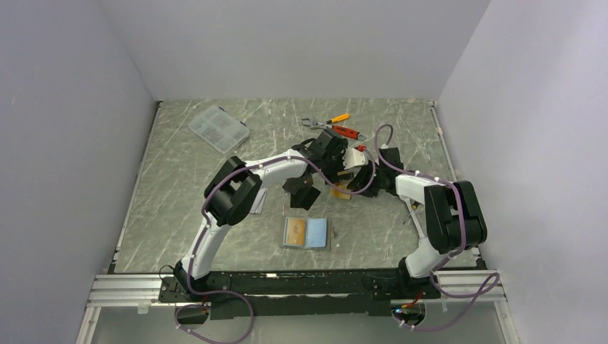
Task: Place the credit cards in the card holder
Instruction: Pick up the credit card from the center of the board.
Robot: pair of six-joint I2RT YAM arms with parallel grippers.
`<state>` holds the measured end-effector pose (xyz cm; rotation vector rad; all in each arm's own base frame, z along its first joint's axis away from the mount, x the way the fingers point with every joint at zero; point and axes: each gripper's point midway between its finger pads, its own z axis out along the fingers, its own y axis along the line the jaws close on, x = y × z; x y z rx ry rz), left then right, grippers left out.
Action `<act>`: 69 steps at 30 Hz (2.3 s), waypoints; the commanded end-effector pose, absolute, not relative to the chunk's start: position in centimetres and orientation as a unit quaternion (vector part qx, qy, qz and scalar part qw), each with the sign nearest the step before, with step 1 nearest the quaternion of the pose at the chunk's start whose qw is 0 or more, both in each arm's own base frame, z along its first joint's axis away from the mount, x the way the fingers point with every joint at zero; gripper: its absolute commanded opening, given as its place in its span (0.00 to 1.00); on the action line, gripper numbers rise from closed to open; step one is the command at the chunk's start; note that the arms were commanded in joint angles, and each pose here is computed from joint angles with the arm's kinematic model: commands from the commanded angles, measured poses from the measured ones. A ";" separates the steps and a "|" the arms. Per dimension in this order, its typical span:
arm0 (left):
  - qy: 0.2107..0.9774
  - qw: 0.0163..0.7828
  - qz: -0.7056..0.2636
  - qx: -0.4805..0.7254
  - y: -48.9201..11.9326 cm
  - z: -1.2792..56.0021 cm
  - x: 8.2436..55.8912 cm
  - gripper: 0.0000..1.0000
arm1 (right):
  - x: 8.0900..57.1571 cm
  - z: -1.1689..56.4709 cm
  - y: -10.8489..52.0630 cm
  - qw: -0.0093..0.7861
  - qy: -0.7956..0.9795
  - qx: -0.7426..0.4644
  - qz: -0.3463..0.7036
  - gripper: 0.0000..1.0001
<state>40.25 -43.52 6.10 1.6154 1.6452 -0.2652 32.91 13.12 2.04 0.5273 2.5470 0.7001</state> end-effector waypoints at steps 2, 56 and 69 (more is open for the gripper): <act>0.644 0.395 -0.102 0.647 -43.7 6.5 40.0 0.89 | 30.7 0.8 13.3 0.180 0.917 0.216 0.282 0.37; 0.710 0.414 -0.118 0.558 -38.2 15.2 43.0 0.80 | 30.0 8.5 14.7 0.251 0.871 0.179 0.383 0.00; 0.733 0.314 -0.392 0.458 -33.0 22.4 32.3 0.98 | 29.7 19.5 17.8 0.337 0.806 0.056 0.484 0.00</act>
